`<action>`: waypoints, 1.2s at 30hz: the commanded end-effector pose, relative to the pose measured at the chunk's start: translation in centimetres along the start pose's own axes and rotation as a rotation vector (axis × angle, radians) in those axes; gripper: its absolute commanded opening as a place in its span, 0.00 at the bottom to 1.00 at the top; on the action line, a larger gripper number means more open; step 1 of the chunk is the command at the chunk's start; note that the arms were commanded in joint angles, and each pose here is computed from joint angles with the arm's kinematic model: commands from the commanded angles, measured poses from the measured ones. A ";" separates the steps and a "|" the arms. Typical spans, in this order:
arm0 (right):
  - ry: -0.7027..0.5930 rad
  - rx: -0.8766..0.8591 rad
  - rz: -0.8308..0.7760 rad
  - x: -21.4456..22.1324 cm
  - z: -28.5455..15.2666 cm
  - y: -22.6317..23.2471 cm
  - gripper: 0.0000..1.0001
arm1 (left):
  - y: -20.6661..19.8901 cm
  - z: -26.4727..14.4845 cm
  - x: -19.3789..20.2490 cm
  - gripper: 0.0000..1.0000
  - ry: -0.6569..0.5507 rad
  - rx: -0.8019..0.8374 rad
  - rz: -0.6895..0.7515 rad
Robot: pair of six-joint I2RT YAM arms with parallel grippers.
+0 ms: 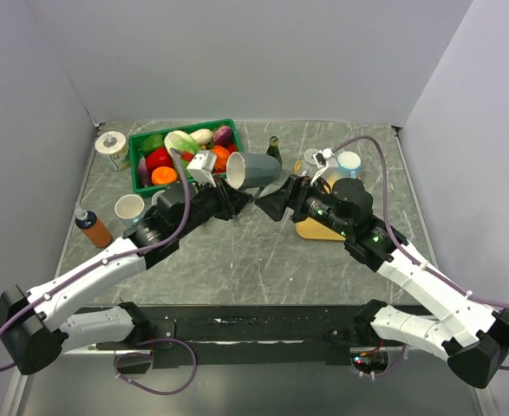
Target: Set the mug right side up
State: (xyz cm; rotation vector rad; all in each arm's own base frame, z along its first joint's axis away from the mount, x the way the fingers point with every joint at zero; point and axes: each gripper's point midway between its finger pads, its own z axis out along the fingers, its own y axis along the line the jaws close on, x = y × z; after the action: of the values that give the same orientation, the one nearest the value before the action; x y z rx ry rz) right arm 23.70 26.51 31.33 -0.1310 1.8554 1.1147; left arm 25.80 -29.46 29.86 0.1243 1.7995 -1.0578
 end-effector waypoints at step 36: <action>-0.104 0.675 -0.155 0.7 -8.9 -13.3 1.00 | 8.9 11.5 8.0 0.01 0.426 -0.634 0.290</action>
State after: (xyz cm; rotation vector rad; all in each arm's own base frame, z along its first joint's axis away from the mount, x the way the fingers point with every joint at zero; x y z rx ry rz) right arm 23.96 13.42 23.46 0.1413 2.0238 0.3788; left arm 32.73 -33.97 13.67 0.2557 2.4180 -0.1930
